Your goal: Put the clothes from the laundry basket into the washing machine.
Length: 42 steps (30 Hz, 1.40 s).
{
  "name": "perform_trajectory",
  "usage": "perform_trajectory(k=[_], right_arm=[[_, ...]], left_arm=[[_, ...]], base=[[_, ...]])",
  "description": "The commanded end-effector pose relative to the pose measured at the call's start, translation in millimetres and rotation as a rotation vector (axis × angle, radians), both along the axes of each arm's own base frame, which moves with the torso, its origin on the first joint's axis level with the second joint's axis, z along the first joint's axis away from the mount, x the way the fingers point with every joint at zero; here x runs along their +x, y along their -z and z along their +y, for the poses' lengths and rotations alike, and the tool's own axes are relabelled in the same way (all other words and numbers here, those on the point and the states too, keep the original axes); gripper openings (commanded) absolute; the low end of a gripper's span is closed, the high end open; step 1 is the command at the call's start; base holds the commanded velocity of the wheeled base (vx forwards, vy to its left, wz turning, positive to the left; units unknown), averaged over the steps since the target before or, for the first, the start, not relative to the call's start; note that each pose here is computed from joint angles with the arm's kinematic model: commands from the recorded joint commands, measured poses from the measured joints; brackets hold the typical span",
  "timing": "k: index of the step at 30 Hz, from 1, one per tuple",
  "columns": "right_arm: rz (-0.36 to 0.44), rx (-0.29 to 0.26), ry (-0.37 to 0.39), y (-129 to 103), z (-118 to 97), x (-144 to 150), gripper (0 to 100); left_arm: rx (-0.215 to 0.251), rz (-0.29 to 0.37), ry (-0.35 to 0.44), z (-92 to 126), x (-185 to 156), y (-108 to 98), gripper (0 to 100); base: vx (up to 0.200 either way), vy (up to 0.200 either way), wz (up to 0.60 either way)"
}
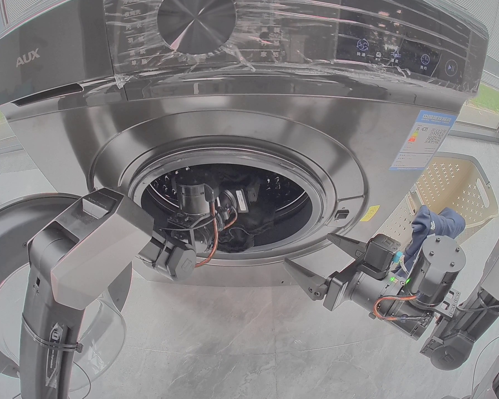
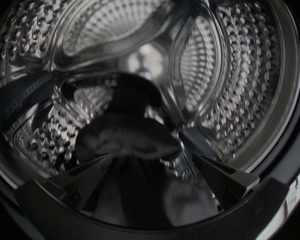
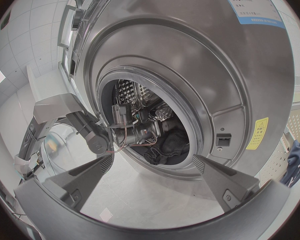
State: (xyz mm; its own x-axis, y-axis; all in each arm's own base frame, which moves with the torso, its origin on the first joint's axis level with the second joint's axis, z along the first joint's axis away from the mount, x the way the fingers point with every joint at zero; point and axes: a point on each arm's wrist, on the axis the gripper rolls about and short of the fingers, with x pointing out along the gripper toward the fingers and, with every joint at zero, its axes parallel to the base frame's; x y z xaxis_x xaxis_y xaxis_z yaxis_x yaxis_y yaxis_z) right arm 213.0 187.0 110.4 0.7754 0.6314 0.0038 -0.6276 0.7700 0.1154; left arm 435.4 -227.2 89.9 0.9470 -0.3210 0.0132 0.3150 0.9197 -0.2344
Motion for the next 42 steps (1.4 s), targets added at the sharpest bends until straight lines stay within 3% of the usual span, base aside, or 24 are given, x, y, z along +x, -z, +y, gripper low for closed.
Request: perform_trajectory(k=[1, 11, 12, 23, 25, 29, 31, 42], right_arm=[[0.003, -0.003, -0.001, 1, 0, 0, 100], [0.004, -0.004, -0.001, 1, 0, 0, 100], [0.004, -0.004, -0.001, 1, 0, 0, 100], [0.003, -0.003, -0.002, 1, 1, 0, 100], [0.004, -0.004, -0.002, 1, 1, 0, 100], [-0.001, 0.000, -0.002, 0, 1, 1, 100], [-0.001, 0.000, -0.002, 0, 1, 1, 100], [0.001, -0.002, -0.002, 1, 2, 1, 100]], left_arm=[[0.078, 0.123, 0.082, -7, -31, 16, 100], [0.185, 0.245, 0.114, 2, -42, 48, 100], [0.183, 0.242, 0.115, 2, -41, 49, 0], [0.127, 0.148, 0.109, -6, -26, 30, 0], [0.106, 0.112, 0.097, -8, -21, 23, 0], [0.001, -0.041, 0.042, -13, 2, 2, 0], [-0.029, -0.093, 0.026, -13, 12, -4, 0], [-0.089, -0.203, -0.050, -10, 43, -13, 0]], base=[[0.000, 0.000, 0.00], [0.000, 0.000, 0.00], [0.000, 0.000, 0.00], [0.000, 0.000, 0.00], [0.000, 0.000, 0.00], [0.000, 0.000, 0.00], [0.000, 0.000, 0.00], [0.000, 0.000, 0.00]])
